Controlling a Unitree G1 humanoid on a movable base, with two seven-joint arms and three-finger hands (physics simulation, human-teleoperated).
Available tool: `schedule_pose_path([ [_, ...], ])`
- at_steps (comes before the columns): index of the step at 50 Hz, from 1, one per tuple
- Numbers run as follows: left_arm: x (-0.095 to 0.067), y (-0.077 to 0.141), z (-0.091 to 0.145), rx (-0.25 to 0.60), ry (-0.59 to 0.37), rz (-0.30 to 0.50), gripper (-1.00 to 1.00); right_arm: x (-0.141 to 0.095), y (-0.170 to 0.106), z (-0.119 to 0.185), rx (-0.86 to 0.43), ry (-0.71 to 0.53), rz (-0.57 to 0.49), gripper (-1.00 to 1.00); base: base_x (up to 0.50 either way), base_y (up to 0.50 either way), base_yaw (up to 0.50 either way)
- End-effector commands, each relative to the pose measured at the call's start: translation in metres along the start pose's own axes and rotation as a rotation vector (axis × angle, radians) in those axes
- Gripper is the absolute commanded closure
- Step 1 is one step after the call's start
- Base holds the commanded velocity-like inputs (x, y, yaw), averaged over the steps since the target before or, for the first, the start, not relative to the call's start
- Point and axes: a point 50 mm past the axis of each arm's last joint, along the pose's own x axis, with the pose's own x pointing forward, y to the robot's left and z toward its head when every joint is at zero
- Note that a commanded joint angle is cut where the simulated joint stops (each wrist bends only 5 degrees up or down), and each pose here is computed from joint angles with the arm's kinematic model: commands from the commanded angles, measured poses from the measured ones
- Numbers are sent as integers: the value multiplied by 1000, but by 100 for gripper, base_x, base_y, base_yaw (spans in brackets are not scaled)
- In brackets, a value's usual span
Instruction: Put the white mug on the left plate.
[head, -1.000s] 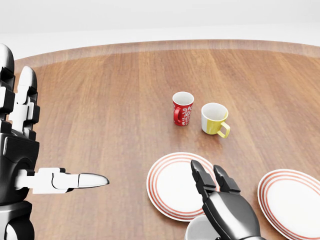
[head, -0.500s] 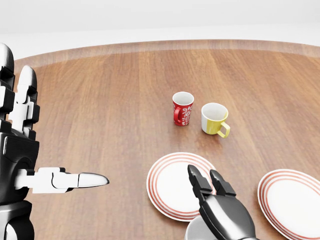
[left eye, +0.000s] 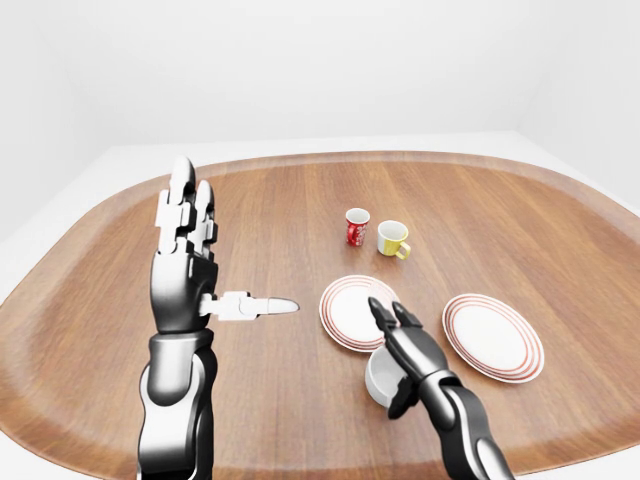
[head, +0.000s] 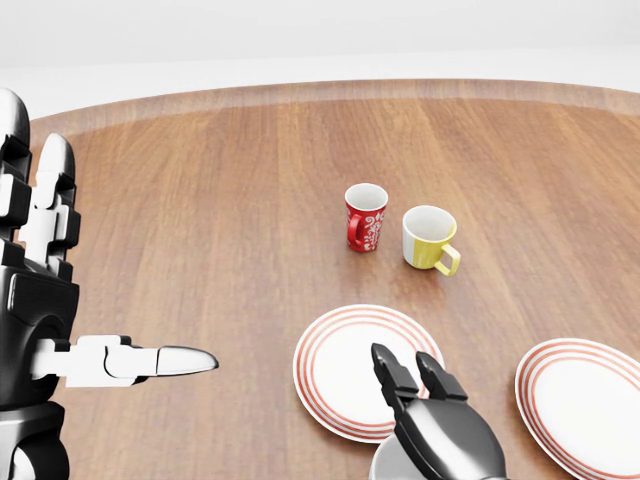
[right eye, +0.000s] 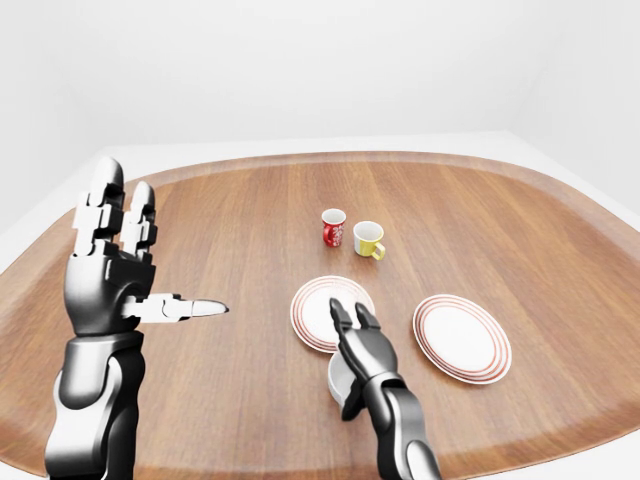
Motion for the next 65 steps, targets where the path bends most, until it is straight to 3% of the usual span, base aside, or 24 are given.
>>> schedule_pose_path([
  [1, 0, 0, -1, 0, 5, 0, -100, 1, 2, 0, -13, 7, 35, -100, 0, 0, 0],
  [60, 0, 0, 1, 1, -7, 1, -100, 13, 22, -11, -19, 22, 105, -100, 0, 0, 0],
  [63, 0, 0, 0, 1, -1, 0, -100, 12, 22, -11, -20, 17, 107, -41, 0, 0, 0],
  [64, 0, 0, 0, 0, -1, 0, -100, 12, 22, -11, -20, 17, 107, 47, 0, 0, 0],
  [65, 0, 0, 1, 1, -4, 0, -100, 12, 22, -10, -23, 14, 107, 72, 0, 0, 0],
])
